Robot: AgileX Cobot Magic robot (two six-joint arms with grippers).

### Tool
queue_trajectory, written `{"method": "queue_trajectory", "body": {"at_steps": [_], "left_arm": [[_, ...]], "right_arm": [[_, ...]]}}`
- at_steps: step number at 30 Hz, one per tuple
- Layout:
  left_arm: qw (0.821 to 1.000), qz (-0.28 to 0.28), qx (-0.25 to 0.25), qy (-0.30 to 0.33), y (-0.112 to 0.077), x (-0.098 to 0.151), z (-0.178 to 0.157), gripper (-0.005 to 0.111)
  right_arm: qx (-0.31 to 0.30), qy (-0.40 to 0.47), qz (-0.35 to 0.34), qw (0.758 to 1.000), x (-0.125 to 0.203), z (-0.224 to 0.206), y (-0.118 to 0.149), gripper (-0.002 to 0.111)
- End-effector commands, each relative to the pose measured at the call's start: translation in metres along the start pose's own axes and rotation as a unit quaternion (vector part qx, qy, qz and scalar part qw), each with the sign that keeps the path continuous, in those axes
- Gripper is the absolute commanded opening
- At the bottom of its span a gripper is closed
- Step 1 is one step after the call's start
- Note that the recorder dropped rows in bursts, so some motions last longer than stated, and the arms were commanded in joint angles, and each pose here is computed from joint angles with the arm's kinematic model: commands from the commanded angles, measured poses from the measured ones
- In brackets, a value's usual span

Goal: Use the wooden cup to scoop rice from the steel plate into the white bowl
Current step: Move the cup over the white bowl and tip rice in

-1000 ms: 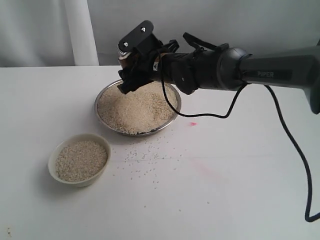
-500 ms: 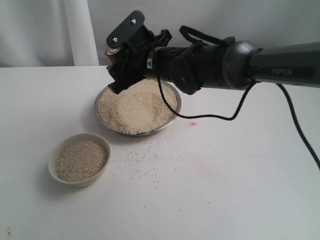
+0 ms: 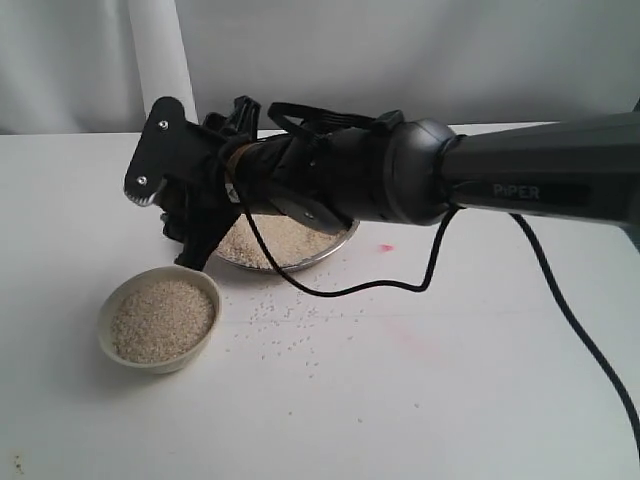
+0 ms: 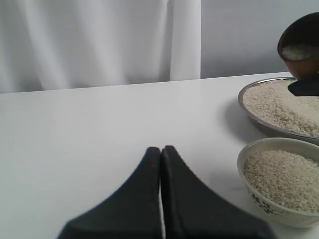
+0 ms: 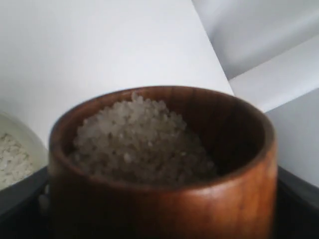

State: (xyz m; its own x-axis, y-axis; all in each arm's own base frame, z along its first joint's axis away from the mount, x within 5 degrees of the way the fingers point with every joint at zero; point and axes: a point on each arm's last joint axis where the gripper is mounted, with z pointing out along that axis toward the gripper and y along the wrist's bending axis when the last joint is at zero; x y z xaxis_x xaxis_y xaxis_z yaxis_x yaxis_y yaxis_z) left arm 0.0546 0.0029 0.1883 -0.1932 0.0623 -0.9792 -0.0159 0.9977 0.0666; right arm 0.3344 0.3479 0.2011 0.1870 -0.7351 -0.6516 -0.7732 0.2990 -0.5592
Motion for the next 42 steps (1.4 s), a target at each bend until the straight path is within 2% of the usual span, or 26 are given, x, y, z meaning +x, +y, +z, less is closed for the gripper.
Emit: {"method": "queue_trajectory", "body": {"at_steps": [1,9,12,18,23,30,42], "left_arm": [[1.0,-0.007,0.003,-0.005,0.0,0.0,0.0,0.0],[1.0,-0.007,0.003,-0.005,0.0,0.0,0.0,0.0],[1.0,-0.007,0.003,-0.005,0.0,0.0,0.0,0.0],[1.0,-0.007,0.003,-0.005,0.0,0.0,0.0,0.0],[1.0,-0.007,0.003,-0.005,0.0,0.0,0.0,0.0],[1.0,-0.007,0.003,-0.005,0.0,0.0,0.0,0.0],[1.0,-0.007,0.003,-0.005,0.0,0.0,0.0,0.0]], "right_arm": [[-0.011,0.018,-0.048,0.999,-0.006,-0.005,0.007,0.0],[-0.037,0.061,-0.15,0.986,-0.005,0.001,0.032,0.0],[-0.043,0.076,-0.211,0.974,-0.006,0.004,0.045,0.0],[-0.033,0.114,-0.269,0.956,-0.001,0.004,0.043,0.0],[-0.019,0.119,-0.327,0.937,-0.009,0.002,0.05,0.0],[-0.008,0.145,-0.356,0.923,-0.008,0.0,0.048,0.0],[-0.002,0.146,-0.375,0.916,-0.008,0.0,0.047,0.0]]}}
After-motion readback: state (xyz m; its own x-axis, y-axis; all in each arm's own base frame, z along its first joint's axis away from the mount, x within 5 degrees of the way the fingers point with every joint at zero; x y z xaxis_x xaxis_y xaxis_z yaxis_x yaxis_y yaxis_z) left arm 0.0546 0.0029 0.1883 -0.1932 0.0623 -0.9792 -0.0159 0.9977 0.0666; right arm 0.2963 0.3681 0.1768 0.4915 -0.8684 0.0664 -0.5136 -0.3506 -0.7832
